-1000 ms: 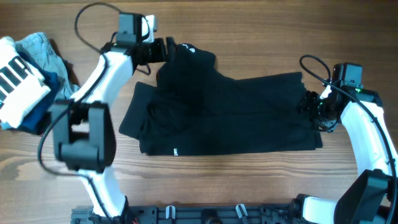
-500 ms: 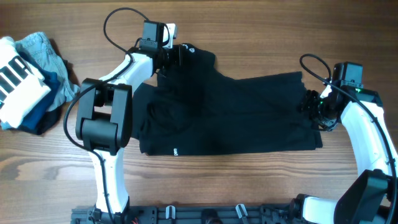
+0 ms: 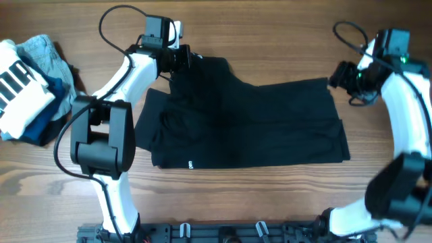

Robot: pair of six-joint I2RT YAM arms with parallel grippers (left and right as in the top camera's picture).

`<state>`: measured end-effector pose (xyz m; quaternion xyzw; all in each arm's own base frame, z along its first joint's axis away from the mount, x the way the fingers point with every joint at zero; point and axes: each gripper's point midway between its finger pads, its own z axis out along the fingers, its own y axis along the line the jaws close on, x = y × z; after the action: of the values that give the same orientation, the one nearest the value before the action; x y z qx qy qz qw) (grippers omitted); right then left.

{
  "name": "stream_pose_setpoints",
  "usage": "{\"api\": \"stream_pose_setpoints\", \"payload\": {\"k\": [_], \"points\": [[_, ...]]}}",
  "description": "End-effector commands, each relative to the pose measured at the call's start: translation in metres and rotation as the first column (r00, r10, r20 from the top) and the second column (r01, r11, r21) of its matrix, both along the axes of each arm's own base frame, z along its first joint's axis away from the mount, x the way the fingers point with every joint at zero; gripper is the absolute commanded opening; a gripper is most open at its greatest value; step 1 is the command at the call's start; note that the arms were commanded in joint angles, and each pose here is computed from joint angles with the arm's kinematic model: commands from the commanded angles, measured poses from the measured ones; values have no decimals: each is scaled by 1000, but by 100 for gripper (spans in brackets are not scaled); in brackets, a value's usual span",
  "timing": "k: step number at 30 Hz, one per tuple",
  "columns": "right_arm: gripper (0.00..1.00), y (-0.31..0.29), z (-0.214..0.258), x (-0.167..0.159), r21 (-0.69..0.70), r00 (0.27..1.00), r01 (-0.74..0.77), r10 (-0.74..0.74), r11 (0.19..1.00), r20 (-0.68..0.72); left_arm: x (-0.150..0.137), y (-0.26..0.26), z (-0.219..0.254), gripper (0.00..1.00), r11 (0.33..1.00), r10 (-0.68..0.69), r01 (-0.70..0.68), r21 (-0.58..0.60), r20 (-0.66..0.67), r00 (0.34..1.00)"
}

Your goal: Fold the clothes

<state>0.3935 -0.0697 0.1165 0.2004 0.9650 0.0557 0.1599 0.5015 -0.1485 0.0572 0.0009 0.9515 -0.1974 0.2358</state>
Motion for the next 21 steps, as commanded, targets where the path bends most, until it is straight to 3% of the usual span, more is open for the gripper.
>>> {"api": "stream_pose_setpoints", "payload": {"k": [1,8,17,20,21], "points": [[77,-2,-39,31,27,995,-78,80,997,-55,-4,3,8,4,999,35,-35,-9,-24,999],[77,-13,-96,63,16,998,-19,20,1000,-51,-12,5,3,4,999,35,-35,0,-63,997],[77,9,-134,54,7,987,-68,68,998,-147,-16,5,0,4,999,35,-35,6,-86,996],[64,14,-142,48,16,980,-76,78,997,-183,-19,6,-2,4,999,35,-34,9,-96,995],[46,15,-143,46,18,979,-74,76,997,-188,-20,6,-3,4,999,35,-34,9,-99,995]]}}
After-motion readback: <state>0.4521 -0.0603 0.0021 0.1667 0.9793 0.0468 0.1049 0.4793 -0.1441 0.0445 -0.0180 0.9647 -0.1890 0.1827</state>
